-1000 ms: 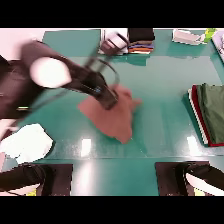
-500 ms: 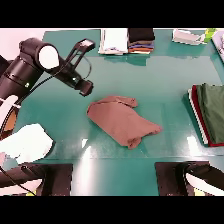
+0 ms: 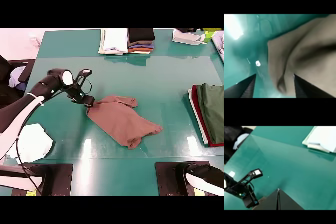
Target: Fold the shirts.
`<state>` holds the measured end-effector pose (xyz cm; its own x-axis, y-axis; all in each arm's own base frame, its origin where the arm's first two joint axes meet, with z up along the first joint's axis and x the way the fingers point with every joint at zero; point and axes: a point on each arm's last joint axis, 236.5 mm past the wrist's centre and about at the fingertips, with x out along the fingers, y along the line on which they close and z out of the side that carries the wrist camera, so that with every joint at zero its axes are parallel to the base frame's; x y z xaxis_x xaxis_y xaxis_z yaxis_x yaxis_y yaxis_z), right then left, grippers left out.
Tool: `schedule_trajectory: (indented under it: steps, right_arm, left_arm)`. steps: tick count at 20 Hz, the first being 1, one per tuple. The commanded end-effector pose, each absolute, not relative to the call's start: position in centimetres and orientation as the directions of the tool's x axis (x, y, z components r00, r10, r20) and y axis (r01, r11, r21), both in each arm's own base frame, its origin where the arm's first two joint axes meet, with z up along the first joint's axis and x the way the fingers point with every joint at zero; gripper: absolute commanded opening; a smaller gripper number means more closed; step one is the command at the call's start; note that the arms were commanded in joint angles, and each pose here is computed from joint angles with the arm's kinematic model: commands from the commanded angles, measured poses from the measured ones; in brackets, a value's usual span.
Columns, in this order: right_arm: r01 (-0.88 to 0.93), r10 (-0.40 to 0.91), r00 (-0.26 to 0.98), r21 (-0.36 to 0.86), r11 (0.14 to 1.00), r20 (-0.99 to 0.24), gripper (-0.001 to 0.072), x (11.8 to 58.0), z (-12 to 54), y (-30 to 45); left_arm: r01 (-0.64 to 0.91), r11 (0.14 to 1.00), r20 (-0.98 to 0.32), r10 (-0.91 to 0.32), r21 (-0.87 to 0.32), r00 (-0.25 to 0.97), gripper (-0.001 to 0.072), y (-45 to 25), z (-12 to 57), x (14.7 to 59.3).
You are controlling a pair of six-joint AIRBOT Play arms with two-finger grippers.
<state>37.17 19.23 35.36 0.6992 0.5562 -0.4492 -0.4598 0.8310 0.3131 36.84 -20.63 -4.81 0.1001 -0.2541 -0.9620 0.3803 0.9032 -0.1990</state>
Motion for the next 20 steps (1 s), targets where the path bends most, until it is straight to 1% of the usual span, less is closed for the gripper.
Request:
schedule_trajectory:
  steps: [1,2,3,4,5,6,7,9,11,13,14,15,16,18,20]
  right_arm:
    - [-0.452,0.552,0.669,0.317,0.834,-0.498,0.0021,37.4,33.7,19.4]
    - [-0.451,0.551,0.666,0.318,0.834,-0.502,0.0021,37.6,33.5,19.5]
    - [-0.447,0.550,0.664,0.321,0.835,-0.506,0.0021,37.6,33.1,19.5]
    - [-0.440,0.546,0.661,0.324,0.838,-0.515,0.0020,37.6,32.4,19.4]
    - [-0.426,0.539,0.655,0.331,0.842,-0.530,0.0021,37.5,31.4,19.1]
    - [-0.398,0.525,0.647,0.342,0.851,-0.553,0.0021,37.3,30.0,18.5]
    - [-0.359,0.507,0.634,0.358,0.862,-0.584,0.0021,37.0,28.2,17.6]
    - [-0.242,0.453,0.587,0.388,0.889,-0.672,0.0021,36.0,23.6,14.8]
    - [-0.074,0.394,0.491,0.413,0.908,-0.777,0.0021,33.9,17.3,11.5]
    - [0.069,0.352,0.379,0.405,0.911,-0.856,0.0030,31.3,10.7,8.7]
    - [0.135,0.341,0.317,0.399,0.907,-0.885,0.0204,29.7,7.2,7.8]
    - [0.191,0.338,0.252,0.389,0.901,-0.907,0.0467,28.0,4.1,7.2]
    - [0.236,0.340,0.180,0.376,0.896,-0.923,0.0560,26.0,1.2,7.0]
    - [0.340,0.370,0.067,0.370,0.864,-0.926,0.0559,22.9,-3.7,7.8]
    - [0.382,0.413,0.046,0.398,0.834,-0.909,0.0552,22.1,-6.2,9.4]
  left_arm:
    - [0.341,0.907,-0.959,-0.278,-0.245,0.051,0.0556,-21.5,-7.7,36.7]
    - [0.340,0.908,-0.960,-0.276,-0.245,0.046,0.0545,-21.5,-7.9,36.7]
    - [0.347,0.906,-0.961,-0.275,-0.244,0.042,0.0475,-21.4,-8.1,36.6]
    - [0.347,0.906,-0.960,-0.275,-0.243,0.044,0.0467,-21.5,-8.1,36.7]
    - [0.350,0.905,-0.961,-0.273,-0.240,0.046,0.0224,-21.4,-8.0,36.7]
    - [0.370,0.899,-0.961,-0.271,-0.234,0.052,0.0044,-21.3,-7.6,36.8]
    - [0.385,0.894,-0.961,-0.270,-0.228,0.058,0.0032,-21.3,-7.0,37.0]
    - [0.408,0.892,-0.956,-0.266,-0.196,0.124,0.0032,-21.1,-4.8,38.3]
    - [0.432,0.885,-0.943,-0.277,-0.176,0.184,0.0032,-21.1,-2.3,39.1]
    - [0.449,0.877,-0.933,-0.290,-0.170,0.213,0.0032,-21.2,-1.1,39.3]
    - [0.449,0.877,-0.933,-0.290,-0.170,0.212,0.0032,-21.2,-1.0,39.2]
    - [0.450,0.877,-0.935,-0.288,-0.171,0.206,0.0032,-21.2,-1.0,39.1]
    - [0.449,0.877,-0.936,-0.289,-0.173,0.203,0.0032,-21.2,-1.0,39.0]
    - [0.448,0.876,-0.934,-0.292,-0.176,0.204,0.0032,-21.3,-1.0,39.0]
    - [0.448,0.876,-0.935,-0.292,-0.176,0.203,0.0032,-21.3,-1.0,39.0]
